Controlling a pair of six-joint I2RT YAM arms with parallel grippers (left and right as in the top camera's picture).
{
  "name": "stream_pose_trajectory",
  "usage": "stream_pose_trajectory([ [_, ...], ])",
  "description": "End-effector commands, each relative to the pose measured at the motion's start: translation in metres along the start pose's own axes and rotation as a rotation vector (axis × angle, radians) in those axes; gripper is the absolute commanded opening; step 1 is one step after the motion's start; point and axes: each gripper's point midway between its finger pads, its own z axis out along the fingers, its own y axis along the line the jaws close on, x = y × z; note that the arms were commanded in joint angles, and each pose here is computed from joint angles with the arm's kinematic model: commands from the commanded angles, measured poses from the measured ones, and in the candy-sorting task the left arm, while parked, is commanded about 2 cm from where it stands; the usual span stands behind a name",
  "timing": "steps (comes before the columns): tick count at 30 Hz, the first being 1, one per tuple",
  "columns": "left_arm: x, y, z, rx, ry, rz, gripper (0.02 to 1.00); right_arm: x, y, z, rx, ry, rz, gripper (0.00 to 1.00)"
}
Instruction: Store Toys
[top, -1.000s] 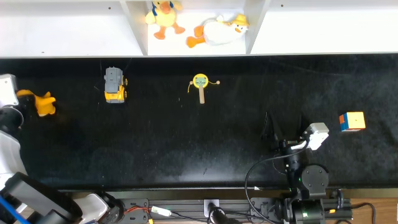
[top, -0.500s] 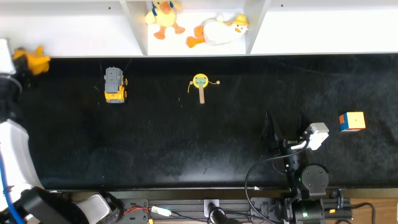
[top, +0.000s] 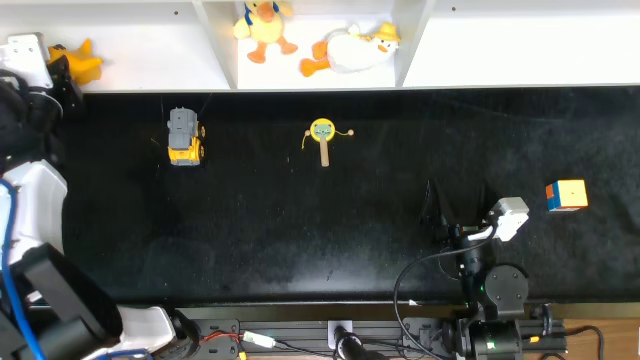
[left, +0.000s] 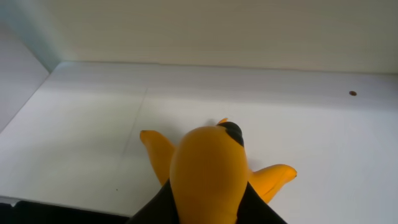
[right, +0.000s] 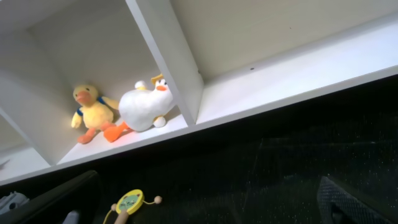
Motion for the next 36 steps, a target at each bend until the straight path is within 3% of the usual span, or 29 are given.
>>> stream_pose_trajectory([
  [1, -0.026, 0.005, 0.012, -0.022, -0.013, -0.04, 0.134, 0.005, 0.0, 0.0, -0.008, 0.008, 0.008, 0.996],
  [11, -0.024, -0.002, 0.056, 0.022, 0.056, -0.046, 0.148, 0.005, 0.0, 0.0, -0.008, 0.008, 0.008, 0.996],
  [19, -0.016, -0.005, 0.064, 0.03, 0.068, -0.047, 0.231, 0.005, 0.0, 0.0, -0.008, 0.008, 0.008, 0.993],
  [27, -0.026, -0.005, 0.066, 0.025, 0.025, -0.032, 0.459, 0.005, 0.0, 0.0, -0.008, 0.008, 0.008, 0.996],
  [31, -0.027, -0.005, 0.066, 0.025, 0.022, -0.031, 0.66, 0.005, 0.0, 0.0, -0.008, 0.008, 0.008, 0.998],
  [36, -0.027, -0.006, 0.066, 0.025, 0.022, -0.032, 0.779, 0.005, 0.0, 0.0, -0.008, 0.008, 0.008, 0.996],
])
